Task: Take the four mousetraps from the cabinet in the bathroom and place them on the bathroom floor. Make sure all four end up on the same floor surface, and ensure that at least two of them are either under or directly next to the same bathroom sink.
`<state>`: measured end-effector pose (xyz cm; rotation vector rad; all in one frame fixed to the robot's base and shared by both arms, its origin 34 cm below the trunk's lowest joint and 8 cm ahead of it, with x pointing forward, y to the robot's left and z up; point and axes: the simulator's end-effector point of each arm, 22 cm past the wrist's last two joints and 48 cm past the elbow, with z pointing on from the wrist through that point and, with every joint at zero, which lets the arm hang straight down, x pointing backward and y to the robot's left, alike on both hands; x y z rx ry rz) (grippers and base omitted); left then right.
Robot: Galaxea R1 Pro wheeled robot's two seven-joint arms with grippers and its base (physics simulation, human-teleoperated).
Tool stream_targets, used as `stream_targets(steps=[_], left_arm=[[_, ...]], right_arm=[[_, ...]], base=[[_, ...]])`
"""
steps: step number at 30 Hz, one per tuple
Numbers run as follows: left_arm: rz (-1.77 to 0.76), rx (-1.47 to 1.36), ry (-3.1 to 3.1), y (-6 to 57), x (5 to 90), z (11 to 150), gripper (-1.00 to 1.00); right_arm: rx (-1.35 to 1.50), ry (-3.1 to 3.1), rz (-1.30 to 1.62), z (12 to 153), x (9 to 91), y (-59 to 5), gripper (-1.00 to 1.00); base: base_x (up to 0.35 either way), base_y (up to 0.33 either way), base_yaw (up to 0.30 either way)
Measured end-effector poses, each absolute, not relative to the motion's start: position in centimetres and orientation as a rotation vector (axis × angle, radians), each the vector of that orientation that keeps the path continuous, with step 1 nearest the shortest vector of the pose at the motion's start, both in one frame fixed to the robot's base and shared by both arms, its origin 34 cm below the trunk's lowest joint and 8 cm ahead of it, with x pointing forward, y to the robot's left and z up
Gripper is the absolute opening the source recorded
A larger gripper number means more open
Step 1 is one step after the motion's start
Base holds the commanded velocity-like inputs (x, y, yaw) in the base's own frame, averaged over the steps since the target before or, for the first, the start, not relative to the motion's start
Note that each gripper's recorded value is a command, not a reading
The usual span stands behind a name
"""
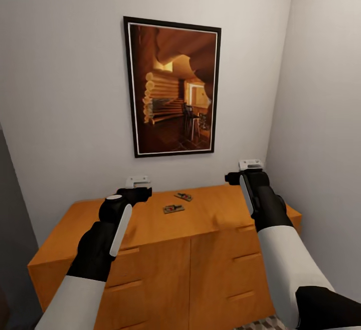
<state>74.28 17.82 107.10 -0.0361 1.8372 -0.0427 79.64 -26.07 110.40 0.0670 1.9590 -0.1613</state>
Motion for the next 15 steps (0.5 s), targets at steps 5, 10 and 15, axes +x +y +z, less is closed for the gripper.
stream_targets(steps=[5,10,15], left_arm=[[-0.044,-0.036,1.839,17.8,74.3,107.1,1.00],[-0.045,-0.034,1.851,17.8,74.2,106.8,1.00],[-0.044,-0.027,1.883,17.8,74.0,106.1,1.00]], right_arm=[[0.065,1.953,-0.163,110.7,79.6,-26.0,1.00],[0.063,1.953,-0.161,110.8,79.5,-26.0,1.00],[0.062,1.956,-0.159,110.8,79.5,-26.0,1.00]], base=[[0.324,0.000,0.000],[0.324,0.000,0.000],[0.258,0.000,0.000]])
